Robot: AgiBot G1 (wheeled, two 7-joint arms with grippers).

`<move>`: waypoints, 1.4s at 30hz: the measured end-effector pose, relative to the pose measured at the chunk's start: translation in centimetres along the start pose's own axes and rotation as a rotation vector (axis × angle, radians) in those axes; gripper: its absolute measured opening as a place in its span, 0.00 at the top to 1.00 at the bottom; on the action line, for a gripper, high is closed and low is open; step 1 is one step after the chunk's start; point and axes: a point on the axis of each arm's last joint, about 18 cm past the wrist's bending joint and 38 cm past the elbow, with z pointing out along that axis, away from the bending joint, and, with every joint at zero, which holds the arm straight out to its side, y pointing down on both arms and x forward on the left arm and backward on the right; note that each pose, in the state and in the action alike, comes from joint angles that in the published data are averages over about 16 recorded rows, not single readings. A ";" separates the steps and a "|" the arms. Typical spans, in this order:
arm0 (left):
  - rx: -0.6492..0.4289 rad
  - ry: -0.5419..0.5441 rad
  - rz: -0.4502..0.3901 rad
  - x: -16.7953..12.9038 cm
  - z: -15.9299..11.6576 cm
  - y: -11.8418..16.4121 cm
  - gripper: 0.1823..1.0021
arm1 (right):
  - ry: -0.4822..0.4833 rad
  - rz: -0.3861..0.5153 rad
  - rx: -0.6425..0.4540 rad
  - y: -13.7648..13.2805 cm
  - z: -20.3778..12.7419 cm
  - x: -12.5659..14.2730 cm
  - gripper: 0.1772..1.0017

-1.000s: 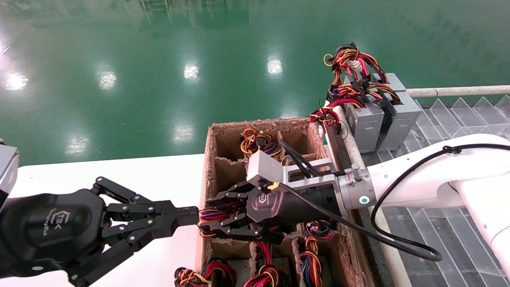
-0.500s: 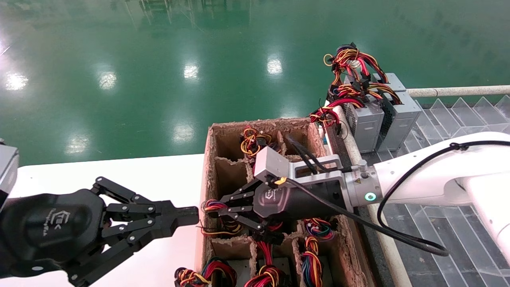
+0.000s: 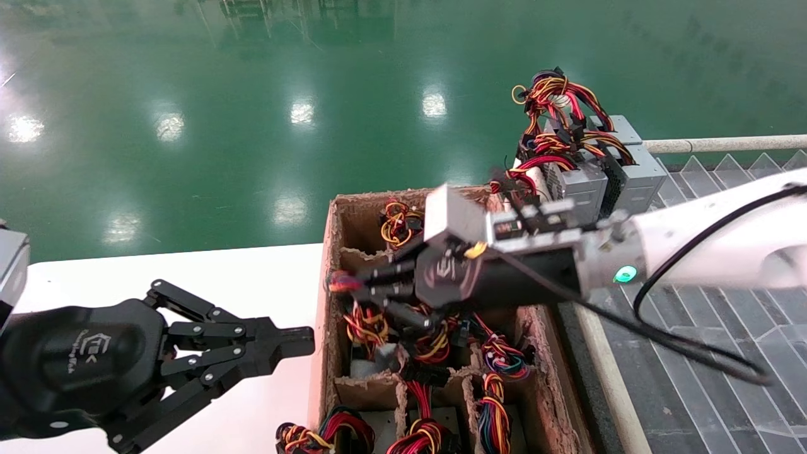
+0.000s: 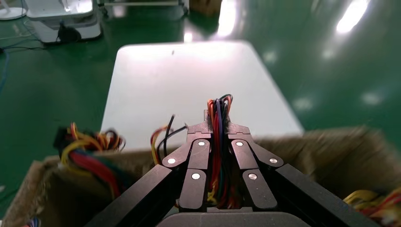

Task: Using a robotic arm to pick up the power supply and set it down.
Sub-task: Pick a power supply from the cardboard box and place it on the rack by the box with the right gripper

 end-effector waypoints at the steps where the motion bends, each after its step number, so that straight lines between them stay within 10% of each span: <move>1: 0.000 0.000 0.000 0.0 0.0 0.0 0.99 | 0.008 -0.026 0.004 -0.8 -0.3 0.2 0.96; 19: 0.000 0.000 0.000 0.0 0.0 0.0 0.99 | 0.282 -0.571 -0.153 -15.9 -6.8 4.1 0.96; 42: 0.000 0.000 0.000 0.0 0.0 0.0 0.99 | 0.767 -0.757 -0.535 -21.9 -21.0 11.3 0.96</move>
